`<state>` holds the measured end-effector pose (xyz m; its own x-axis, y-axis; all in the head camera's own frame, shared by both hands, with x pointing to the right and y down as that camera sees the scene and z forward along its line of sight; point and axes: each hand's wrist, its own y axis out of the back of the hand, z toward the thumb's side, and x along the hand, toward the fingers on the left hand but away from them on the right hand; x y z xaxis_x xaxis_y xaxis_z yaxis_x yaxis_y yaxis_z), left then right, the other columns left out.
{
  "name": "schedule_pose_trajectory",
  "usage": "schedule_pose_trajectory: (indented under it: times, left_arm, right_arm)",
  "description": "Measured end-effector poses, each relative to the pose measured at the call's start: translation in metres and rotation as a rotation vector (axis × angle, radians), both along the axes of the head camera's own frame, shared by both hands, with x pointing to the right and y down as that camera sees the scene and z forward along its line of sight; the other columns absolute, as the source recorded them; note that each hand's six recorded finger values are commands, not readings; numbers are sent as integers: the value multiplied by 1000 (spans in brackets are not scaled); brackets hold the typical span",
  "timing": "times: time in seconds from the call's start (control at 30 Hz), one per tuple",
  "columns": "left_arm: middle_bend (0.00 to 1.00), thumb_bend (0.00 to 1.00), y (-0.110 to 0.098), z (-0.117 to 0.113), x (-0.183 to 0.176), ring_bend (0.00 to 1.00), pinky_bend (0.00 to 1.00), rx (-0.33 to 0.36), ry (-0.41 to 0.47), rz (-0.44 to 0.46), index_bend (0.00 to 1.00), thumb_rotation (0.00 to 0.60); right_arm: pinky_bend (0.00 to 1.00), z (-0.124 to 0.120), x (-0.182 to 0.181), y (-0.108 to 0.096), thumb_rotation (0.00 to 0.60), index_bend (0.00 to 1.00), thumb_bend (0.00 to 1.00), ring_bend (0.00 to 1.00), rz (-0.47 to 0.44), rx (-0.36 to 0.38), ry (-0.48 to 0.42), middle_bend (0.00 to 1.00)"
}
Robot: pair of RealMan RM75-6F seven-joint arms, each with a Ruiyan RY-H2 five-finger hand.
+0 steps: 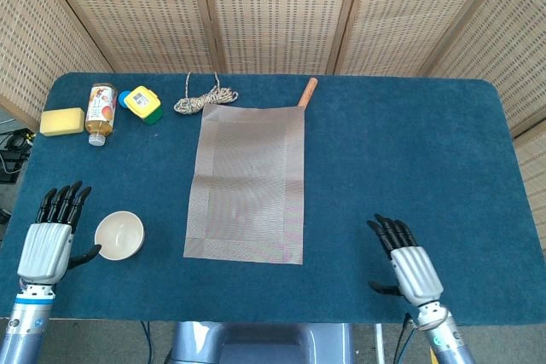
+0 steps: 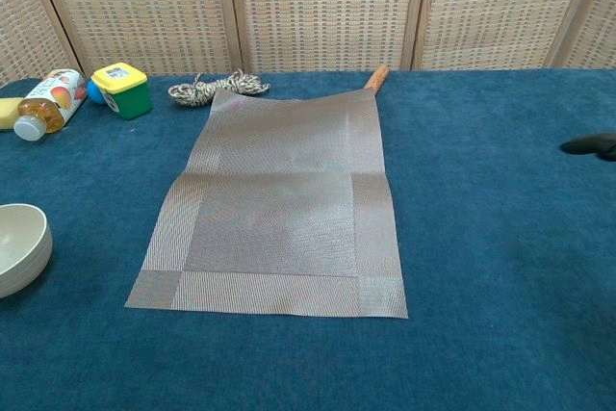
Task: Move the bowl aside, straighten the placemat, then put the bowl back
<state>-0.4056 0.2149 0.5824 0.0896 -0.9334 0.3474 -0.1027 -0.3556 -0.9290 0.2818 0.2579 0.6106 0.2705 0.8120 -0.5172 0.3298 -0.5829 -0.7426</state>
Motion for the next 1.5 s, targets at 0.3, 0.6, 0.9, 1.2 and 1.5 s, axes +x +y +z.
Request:
schedule_pose_trajectory:
  times: [0.3, 0.6, 0.9, 1.2, 1.5]
  left_arm:
    - [0, 38, -1, -6, 0, 0, 0, 10, 35, -6, 13, 600]
    - [0, 43, -2, -4, -1, 0, 0, 1, 39, -9, 0, 600]
    - [0, 44, -3, 0, -4, 0, 0, -15, 40, -21, 0, 600]
    - [0, 45, -5, 2, -6, 0, 0, -20, 40, -31, 0, 600]
    - [0, 46, -5, 3, -7, 0, 0, -25, 40, -34, 0, 600]
  right_arm:
    - [0, 27, -80, 1, 600, 23, 78, 0, -37, -22, -69, 0]
    - [0, 60, -115, -6, 600, 25, 136, 0, 33, -47, -74, 0]
    - [0, 83, -120, -5, 600, 6, 135, 0, 92, -101, -52, 0]
    - [0, 98, -121, -1, 600, 0, 141, 0, 130, -133, -49, 0]
    - [0, 104, -130, -1, 600, 0, 140, 0, 169, -150, -87, 0]
